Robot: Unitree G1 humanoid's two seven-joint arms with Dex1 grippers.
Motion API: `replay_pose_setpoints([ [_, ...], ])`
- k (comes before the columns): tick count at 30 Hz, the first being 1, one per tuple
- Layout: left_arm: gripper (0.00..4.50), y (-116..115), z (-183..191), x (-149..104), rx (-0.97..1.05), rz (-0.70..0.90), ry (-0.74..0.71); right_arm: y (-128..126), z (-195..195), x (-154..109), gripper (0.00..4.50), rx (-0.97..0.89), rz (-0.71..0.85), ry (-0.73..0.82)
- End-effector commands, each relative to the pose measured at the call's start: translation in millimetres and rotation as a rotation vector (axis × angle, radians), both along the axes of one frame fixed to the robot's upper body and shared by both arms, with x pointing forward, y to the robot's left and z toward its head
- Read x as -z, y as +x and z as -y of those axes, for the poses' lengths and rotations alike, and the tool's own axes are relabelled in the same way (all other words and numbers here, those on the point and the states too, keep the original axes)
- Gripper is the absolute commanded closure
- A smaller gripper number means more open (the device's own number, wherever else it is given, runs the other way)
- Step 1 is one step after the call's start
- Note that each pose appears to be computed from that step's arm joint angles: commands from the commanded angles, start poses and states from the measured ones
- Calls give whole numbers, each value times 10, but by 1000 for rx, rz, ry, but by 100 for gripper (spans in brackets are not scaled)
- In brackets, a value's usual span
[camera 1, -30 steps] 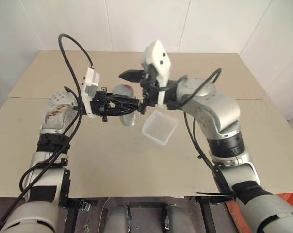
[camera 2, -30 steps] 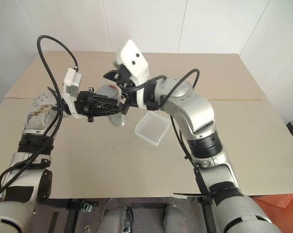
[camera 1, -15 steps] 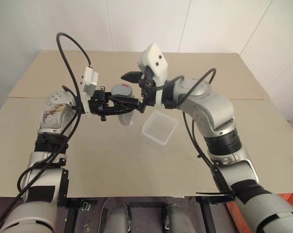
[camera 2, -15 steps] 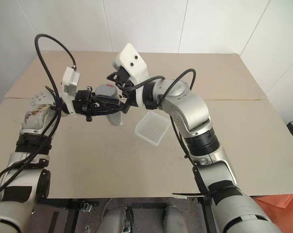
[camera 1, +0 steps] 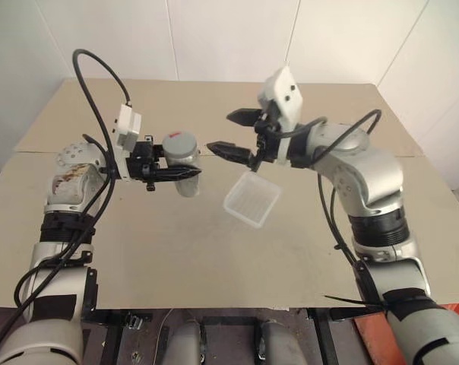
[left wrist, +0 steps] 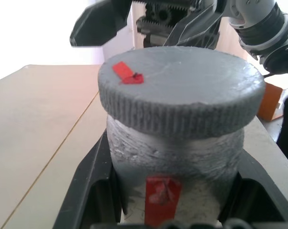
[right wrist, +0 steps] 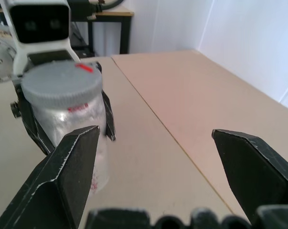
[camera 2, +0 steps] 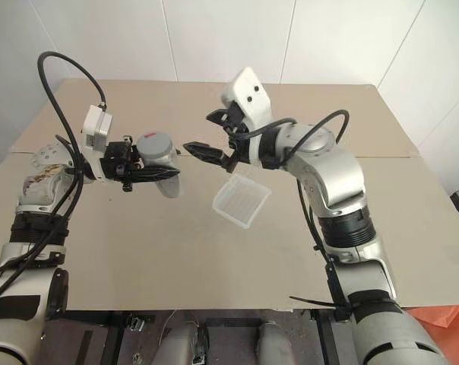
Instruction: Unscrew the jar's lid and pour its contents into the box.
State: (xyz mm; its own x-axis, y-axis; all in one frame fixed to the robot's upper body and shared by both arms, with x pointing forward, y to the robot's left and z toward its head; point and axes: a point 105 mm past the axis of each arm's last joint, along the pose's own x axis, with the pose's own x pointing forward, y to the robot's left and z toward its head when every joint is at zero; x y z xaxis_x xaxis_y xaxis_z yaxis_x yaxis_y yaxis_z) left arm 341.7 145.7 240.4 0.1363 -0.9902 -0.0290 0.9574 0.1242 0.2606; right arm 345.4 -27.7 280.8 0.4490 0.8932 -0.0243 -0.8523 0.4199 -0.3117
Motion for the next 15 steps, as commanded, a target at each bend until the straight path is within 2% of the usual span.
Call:
replay_pose_setpoints([
  [1, 251, -43, -10, -115, 12, 45, -14, -80, 42, -159, 6, -15, 66, 21],
  [9, 251, -12, 21, -108, 13, 47, -14, -364, -80, -234, 6, -163, 96, 20],
  [15, 251, -5, 111, -84, 40, 44, -15, -401, -359, -285, 6, -198, 101, 49],
])
